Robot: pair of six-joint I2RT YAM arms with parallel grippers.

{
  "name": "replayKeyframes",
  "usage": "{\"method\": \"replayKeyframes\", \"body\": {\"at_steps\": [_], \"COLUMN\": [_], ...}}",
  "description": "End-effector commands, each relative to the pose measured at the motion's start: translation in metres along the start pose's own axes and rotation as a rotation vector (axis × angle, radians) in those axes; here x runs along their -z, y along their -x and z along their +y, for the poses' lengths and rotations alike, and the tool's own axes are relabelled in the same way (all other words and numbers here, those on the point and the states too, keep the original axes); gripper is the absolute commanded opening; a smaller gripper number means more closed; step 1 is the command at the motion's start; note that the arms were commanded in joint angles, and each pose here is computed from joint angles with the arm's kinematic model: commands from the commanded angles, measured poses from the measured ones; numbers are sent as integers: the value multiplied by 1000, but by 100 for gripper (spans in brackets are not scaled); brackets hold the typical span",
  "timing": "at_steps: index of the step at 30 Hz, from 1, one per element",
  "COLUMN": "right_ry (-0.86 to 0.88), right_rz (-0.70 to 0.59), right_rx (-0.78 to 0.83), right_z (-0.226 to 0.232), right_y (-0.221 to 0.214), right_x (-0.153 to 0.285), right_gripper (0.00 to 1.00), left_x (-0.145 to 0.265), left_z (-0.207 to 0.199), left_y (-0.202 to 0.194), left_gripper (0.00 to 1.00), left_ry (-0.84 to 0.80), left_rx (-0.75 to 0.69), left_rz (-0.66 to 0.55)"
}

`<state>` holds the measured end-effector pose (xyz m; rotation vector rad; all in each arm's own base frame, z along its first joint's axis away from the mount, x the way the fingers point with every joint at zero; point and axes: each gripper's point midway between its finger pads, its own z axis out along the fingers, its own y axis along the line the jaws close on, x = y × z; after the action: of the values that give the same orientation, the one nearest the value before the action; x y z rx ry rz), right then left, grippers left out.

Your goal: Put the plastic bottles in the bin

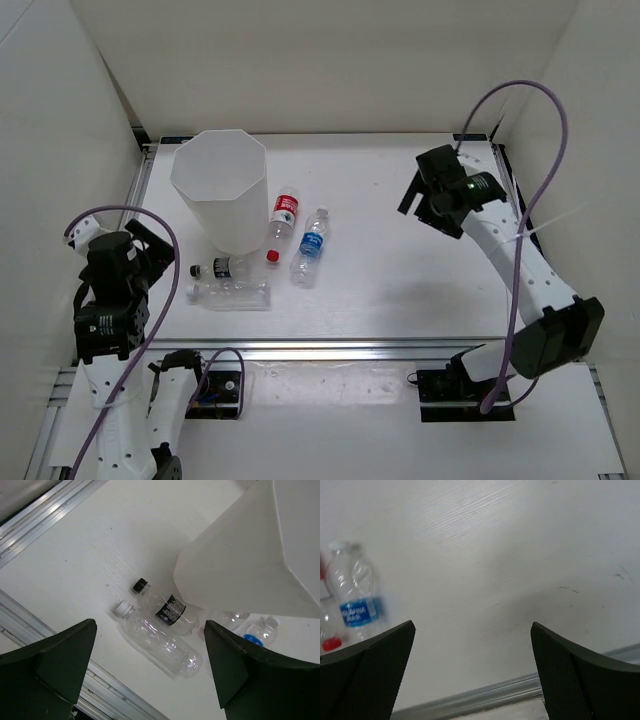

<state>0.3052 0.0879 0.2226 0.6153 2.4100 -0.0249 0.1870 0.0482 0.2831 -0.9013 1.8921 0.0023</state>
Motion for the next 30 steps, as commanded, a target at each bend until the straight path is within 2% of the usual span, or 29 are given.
{"method": "replayKeyframes", "body": {"at_steps": [1,4,5,6,8,11,12,14,22,24,25,28,29,30], "right_ry": [307,399,501,538,679,761,745,794,780,787,792,764,764,764], "right_rz": [134,266,344,407,450,556,584,606,746,786,801,842,842,857], "right_rx": [199,239,251,265,291,351,359,377,358,332,322,297,297,295], "right_z": [77,114,131,142,170,198,204,218,238,246,248,247,247,245], "right_y": [-13,-34,-46,-59,-70,-99,-108,-112,-153,-159,-160,-170,-170,-173], "right_x": [-8,-29,-22,-34,-35,-44,-58,-57,-95,-102,-103,-113,-113,-113], "right_gripper": [100,100,100,100,100,100,100,100,100,89,87,89,86,77], "left_x": [-9,-10,-10,-10,-11,-12,-11,-11,-8,-7,-7,-7,-8,-8], "left_z": [6,10,13,11,9,11,13,16,23,25,27,28,26,26], "left_y": [6,1,1,-1,-6,-16,-22,-26,-43,-41,-39,-38,-36,-36], "left_gripper": [100,100,100,100,100,100,100,100,100,100,100,100,100,100], "left_ry": [52,87,101,88,81,80,77,85,99,102,113,120,113,113], "left_rx": [-25,-8,-12,-2,-7,-13,-16,-11,-16,-14,-15,-16,-13,-13], "left_rz": [-28,2,3,12,39,69,85,95,152,139,130,125,115,115]}}
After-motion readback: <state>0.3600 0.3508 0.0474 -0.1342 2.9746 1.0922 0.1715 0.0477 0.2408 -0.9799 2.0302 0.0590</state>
